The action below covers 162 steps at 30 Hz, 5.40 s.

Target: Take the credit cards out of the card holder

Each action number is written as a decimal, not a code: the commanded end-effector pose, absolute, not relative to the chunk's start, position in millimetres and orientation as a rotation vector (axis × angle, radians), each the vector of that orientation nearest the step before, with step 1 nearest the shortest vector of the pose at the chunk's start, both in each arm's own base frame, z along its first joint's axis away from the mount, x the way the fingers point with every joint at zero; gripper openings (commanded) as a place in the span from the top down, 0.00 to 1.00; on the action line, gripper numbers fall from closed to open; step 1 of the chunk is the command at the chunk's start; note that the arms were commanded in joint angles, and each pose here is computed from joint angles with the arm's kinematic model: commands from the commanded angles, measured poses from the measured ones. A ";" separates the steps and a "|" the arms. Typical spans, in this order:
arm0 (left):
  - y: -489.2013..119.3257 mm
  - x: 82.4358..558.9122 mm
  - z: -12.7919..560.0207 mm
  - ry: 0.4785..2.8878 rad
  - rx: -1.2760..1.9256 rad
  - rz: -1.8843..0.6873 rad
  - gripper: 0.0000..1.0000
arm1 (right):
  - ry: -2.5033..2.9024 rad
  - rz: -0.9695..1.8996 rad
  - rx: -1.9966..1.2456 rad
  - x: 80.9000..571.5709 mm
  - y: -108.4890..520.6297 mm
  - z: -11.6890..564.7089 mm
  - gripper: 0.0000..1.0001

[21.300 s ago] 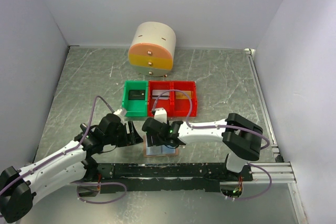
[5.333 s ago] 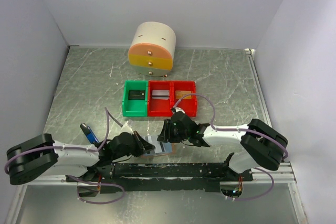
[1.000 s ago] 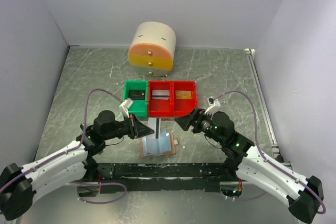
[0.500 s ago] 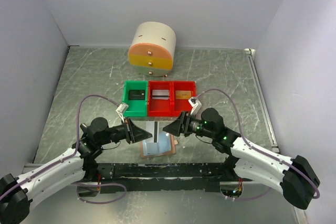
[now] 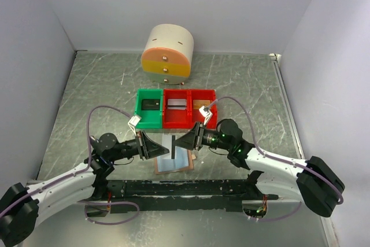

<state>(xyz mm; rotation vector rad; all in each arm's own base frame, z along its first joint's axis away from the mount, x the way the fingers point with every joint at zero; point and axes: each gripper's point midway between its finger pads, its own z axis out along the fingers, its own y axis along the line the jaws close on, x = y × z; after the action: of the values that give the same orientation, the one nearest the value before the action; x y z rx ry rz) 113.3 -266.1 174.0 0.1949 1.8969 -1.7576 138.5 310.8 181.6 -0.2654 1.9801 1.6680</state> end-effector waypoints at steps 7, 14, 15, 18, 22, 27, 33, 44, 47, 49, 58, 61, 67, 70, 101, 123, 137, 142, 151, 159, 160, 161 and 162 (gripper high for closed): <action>-262.4 103.5 196.5 1.751 0.233 -1.855 0.92 | 1.875 1.808 -0.306 126.6 316.5 198.2 0.86; -260.8 106.9 189.2 1.806 0.200 -1.813 0.69 | 1.884 1.775 -0.285 129.8 314.2 198.2 1.00; -260.3 107.4 187.6 1.816 0.196 -1.803 0.68 | 1.886 1.763 -0.279 130.8 313.3 198.0 1.00; -258.3 109.1 182.8 1.845 0.181 -1.769 0.68 | 1.889 1.740 -0.276 132.5 311.6 198.2 1.00; -256.8 109.0 183.0 1.845 0.184 -1.752 0.77 | 1.890 1.744 -0.277 131.9 311.8 199.2 1.00; -258.6 106.1 187.9 1.811 0.212 -1.785 0.93 | 1.888 1.781 -0.305 127.3 314.9 199.9 0.94; -258.0 104.4 190.8 1.765 0.192 -1.834 0.93 | 1.899 1.784 -0.348 123.0 317.4 196.1 0.75; -258.1 105.0 189.5 1.764 0.188 -1.834 0.93 | 1.866 1.852 -0.403 113.8 323.3 200.8 0.93; -258.5 107.1 185.4 1.790 0.180 -1.815 0.87 | 1.875 1.828 -0.396 116.8 323.3 200.0 1.00; -258.5 112.0 177.8 1.839 0.154 -1.770 0.70 | 1.901 1.753 -0.367 124.8 320.9 196.4 1.00; -229.5 148.6 135.2 2.129 -0.065 -1.301 0.13 | 2.057 0.985 -0.210 197.9 265.2 168.2 1.00; -209.9 155.6 120.6 2.218 -0.147 -1.117 0.12 | 2.078 0.777 -0.233 217.1 250.4 168.6 1.00; -185.4 159.4 113.0 2.273 -0.235 -0.937 0.01 | 2.105 0.483 -0.365 250.0 244.3 170.8 1.00; -176.3 159.9 111.5 2.283 -0.266 -0.881 0.00 | 2.087 0.295 -0.434 272.3 239.5 173.8 1.00; -144.8 164.8 107.8 2.290 -0.390 -0.684 0.00 | 1.878 -0.332 -1.247 361.4 293.5 107.3 1.00; -139.2 167.5 119.4 2.239 -0.423 -0.688 0.00 | 1.704 -0.429 -1.416 390.5 308.9 77.2 0.95; -137.1 168.9 124.8 2.220 -0.426 -0.685 0.00 | 1.694 -0.424 -1.401 402.2 309.6 64.8 0.92; -137.2 169.5 124.9 2.221 -0.426 -0.681 0.00 | 1.665 -0.445 -1.424 402.9 306.3 61.7 0.92; -139.4 170.3 122.7 2.232 -0.417 -0.679 0.00 | 1.699 -0.430 -1.443 401.0 296.3 54.1 0.87; -140.5 169.4 121.8 2.235 -0.412 -0.686 0.01 | 1.764 -0.382 -1.406 396.3 293.9 59.4 0.78; -140.6 169.4 121.6 2.235 -0.412 -0.687 0.01 | 1.769 -0.376 -1.401 395.7 293.5 61.2 0.75; -140.9 169.2 121.7 2.235 -0.411 -0.690 0.00 | 1.773 -0.372 -1.399 394.3 293.0 62.4 0.71; -141.3 168.9 122.1 2.235 -0.411 -0.694 0.00 | 1.777 -0.374 -1.400 393.7 291.8 63.3 0.70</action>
<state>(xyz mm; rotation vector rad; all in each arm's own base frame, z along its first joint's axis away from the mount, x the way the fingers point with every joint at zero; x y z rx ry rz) 164.3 -139.4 109.1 -0.4095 2.2724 -0.6685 395.1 290.7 47.7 -1.4387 1.7601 -0.4112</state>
